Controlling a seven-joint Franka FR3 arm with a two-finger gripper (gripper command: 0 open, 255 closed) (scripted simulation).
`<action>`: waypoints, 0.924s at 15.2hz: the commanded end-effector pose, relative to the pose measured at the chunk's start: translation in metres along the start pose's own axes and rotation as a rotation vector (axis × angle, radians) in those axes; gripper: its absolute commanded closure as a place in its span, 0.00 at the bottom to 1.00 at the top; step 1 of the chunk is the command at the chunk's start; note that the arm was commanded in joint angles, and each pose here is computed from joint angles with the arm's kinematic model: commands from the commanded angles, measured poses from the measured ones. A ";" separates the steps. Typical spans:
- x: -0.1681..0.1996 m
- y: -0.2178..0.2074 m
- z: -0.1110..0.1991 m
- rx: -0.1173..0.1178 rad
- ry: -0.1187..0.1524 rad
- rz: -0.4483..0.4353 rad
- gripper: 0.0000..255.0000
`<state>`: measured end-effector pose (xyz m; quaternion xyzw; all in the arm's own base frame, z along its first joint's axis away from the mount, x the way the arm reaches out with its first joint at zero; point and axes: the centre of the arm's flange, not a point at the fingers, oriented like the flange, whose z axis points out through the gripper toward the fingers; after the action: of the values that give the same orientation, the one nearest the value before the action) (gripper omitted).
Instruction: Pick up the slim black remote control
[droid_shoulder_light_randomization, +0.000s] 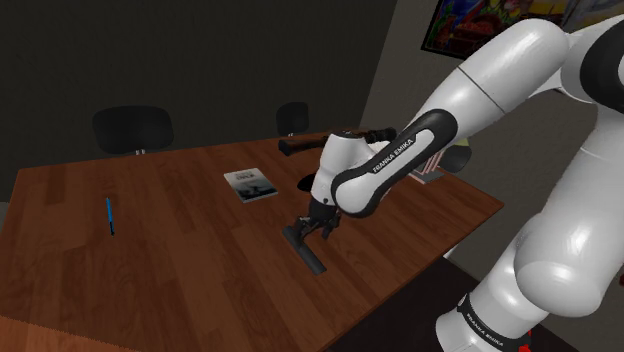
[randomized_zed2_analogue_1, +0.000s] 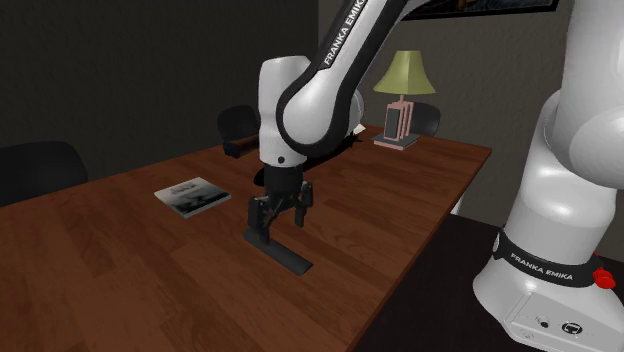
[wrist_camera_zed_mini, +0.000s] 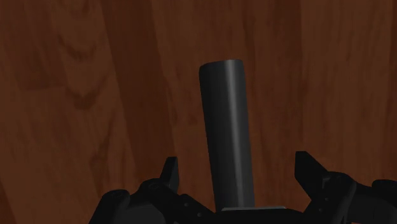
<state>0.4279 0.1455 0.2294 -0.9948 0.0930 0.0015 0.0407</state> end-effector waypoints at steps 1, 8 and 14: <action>0.001 -0.003 0.015 0.000 0.000 0.004 0.00; 0.001 0.000 0.044 0.000 0.000 0.004 0.00; 0.000 0.000 0.046 0.000 0.000 0.004 1.00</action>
<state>0.4285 0.1466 0.1870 -0.9944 0.0980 0.0003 0.0401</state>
